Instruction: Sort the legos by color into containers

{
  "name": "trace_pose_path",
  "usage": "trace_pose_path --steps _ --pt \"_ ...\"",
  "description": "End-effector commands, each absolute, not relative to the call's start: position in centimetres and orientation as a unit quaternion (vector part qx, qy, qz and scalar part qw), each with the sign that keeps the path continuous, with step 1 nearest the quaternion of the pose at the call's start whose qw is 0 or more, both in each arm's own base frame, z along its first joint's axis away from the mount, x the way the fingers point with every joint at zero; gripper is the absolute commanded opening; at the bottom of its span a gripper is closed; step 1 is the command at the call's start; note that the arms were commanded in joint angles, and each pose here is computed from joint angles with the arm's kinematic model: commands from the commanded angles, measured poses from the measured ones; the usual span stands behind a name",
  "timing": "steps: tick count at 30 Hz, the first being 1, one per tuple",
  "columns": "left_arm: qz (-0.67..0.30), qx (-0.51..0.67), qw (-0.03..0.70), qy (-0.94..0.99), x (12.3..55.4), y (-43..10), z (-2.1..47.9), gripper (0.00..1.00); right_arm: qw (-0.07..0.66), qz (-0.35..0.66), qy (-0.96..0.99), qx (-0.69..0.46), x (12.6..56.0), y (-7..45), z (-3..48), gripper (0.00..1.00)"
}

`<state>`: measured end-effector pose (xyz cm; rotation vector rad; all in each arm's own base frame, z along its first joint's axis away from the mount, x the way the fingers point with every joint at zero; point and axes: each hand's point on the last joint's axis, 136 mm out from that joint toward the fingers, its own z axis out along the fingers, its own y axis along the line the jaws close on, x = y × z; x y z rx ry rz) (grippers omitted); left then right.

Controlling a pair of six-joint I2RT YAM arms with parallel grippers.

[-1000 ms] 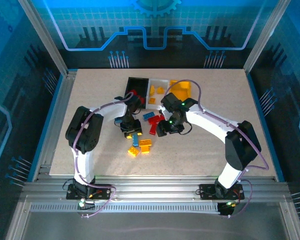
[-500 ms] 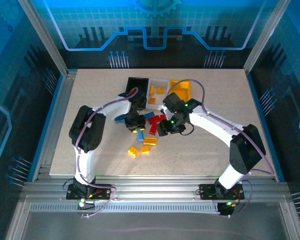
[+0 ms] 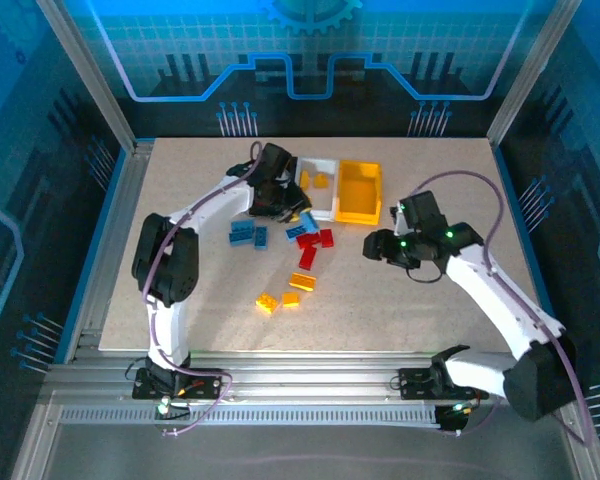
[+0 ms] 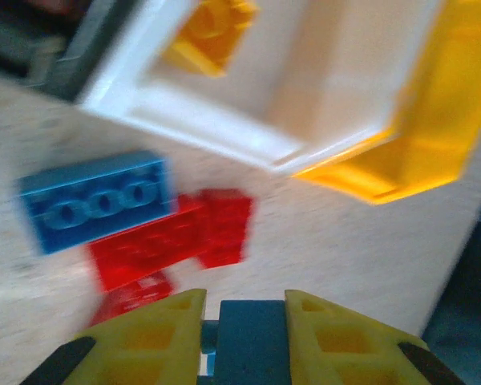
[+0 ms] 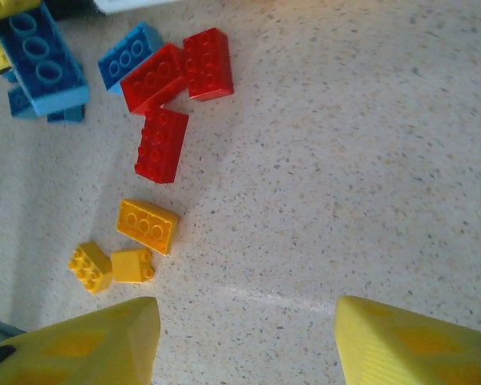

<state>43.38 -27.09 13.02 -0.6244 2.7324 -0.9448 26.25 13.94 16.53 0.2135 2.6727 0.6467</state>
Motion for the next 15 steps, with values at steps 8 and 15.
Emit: trace_pose_path --steps 8,15 --pt "-0.433 -0.271 0.166 0.844 52.3 -37.5 16.5 0.23 0.182 0.270 0.935 0.138 22.8 13.2 16.1 0.60" --pt "-0.410 -0.267 0.236 0.840 56.8 -38.7 15.2 0.23 0.184 0.280 0.930 0.151 21.0 12.7 16.0 0.60"
